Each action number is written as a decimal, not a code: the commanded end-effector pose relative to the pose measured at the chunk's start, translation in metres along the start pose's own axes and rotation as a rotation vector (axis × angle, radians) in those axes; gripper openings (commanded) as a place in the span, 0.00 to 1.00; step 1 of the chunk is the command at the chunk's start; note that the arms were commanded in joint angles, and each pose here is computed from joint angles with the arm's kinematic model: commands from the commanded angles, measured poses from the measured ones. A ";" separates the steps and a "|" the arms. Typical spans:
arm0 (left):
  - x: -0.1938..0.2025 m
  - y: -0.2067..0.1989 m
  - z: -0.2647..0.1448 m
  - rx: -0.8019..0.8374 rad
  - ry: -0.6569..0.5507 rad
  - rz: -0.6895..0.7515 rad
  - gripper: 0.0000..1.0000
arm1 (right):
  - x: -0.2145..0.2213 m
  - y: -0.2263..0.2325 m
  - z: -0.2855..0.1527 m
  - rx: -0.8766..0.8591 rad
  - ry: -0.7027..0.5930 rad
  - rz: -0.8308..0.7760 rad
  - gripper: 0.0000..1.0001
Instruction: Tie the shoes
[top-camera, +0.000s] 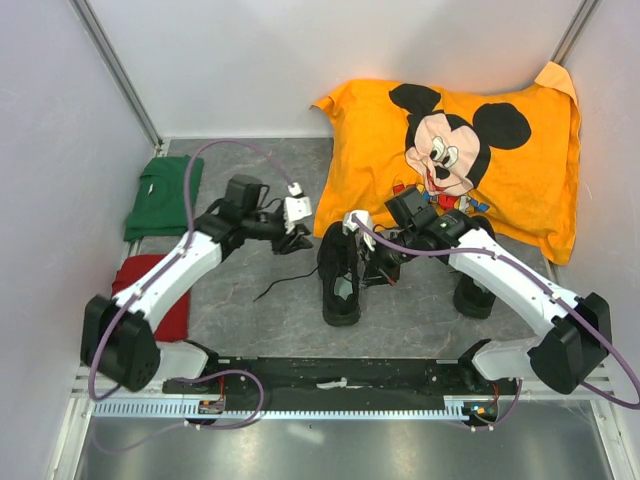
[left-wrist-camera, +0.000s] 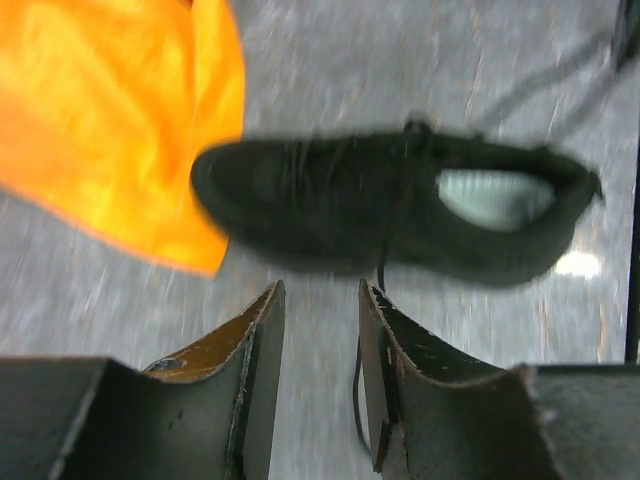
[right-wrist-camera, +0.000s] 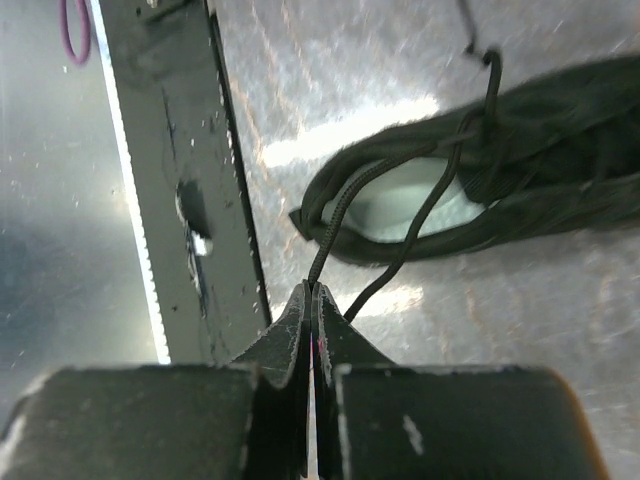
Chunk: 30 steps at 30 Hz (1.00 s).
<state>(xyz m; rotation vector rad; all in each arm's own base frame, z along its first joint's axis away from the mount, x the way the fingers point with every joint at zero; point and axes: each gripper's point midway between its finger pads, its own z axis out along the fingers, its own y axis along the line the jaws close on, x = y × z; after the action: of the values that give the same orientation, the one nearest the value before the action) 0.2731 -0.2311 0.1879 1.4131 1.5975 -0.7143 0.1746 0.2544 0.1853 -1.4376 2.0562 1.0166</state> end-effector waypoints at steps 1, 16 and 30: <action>-0.039 0.013 0.039 0.012 -0.084 -0.022 0.43 | 0.008 0.006 0.002 -0.029 -0.007 0.011 0.00; -0.013 -0.038 0.082 0.224 0.019 -0.006 0.43 | 0.016 0.000 0.008 0.047 -0.095 0.133 0.00; 0.017 -0.051 0.092 0.267 0.144 -0.009 0.34 | 0.012 -0.001 0.008 0.068 -0.155 0.126 0.00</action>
<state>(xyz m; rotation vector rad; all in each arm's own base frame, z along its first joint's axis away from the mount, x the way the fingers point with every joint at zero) 0.2438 -0.3103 0.1247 1.6263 1.6947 -0.9083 0.1640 0.2486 0.1603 -1.2198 2.1220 1.0589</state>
